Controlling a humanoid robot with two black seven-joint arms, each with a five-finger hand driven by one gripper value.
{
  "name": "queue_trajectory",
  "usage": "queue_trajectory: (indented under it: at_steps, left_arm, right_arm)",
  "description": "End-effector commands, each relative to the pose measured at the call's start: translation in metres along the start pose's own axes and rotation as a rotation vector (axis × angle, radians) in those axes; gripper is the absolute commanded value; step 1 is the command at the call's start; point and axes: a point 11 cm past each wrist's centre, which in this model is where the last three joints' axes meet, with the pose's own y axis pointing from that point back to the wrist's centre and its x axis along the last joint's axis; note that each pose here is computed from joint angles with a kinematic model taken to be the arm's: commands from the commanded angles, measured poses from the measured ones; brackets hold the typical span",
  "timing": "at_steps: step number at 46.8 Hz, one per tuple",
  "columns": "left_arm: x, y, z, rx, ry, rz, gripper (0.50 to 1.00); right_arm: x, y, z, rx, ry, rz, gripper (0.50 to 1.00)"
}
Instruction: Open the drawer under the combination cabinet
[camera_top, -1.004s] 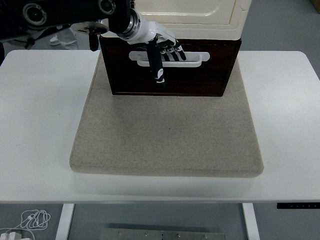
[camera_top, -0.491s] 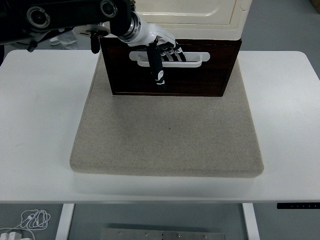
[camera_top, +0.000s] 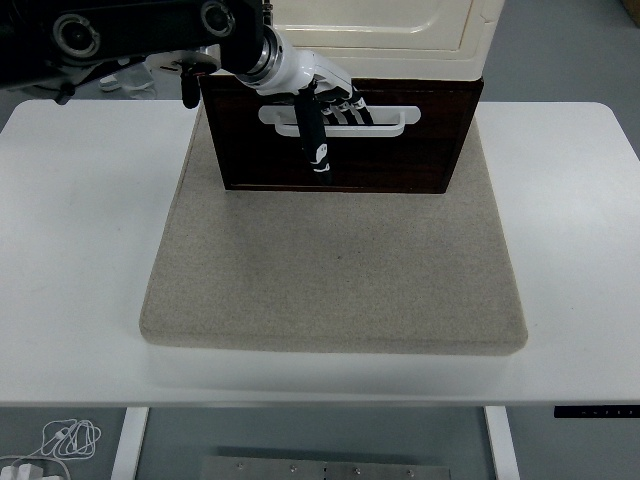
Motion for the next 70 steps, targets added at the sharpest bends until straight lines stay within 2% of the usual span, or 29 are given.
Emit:
queue_trajectory:
  at_steps: [1, 70]
  left_arm:
    - [-0.001, 0.000, 0.001, -0.004, -0.001, -0.006, 1.000]
    - [-0.018, 0.018, 0.017, -0.064, -0.066, -0.126, 1.000]
  right_arm:
    - [0.000, 0.000, 0.000, -0.001, 0.000, 0.000, 0.926]
    - [0.000, 0.000, 0.000, 0.000, 0.000, 0.000, 0.926]
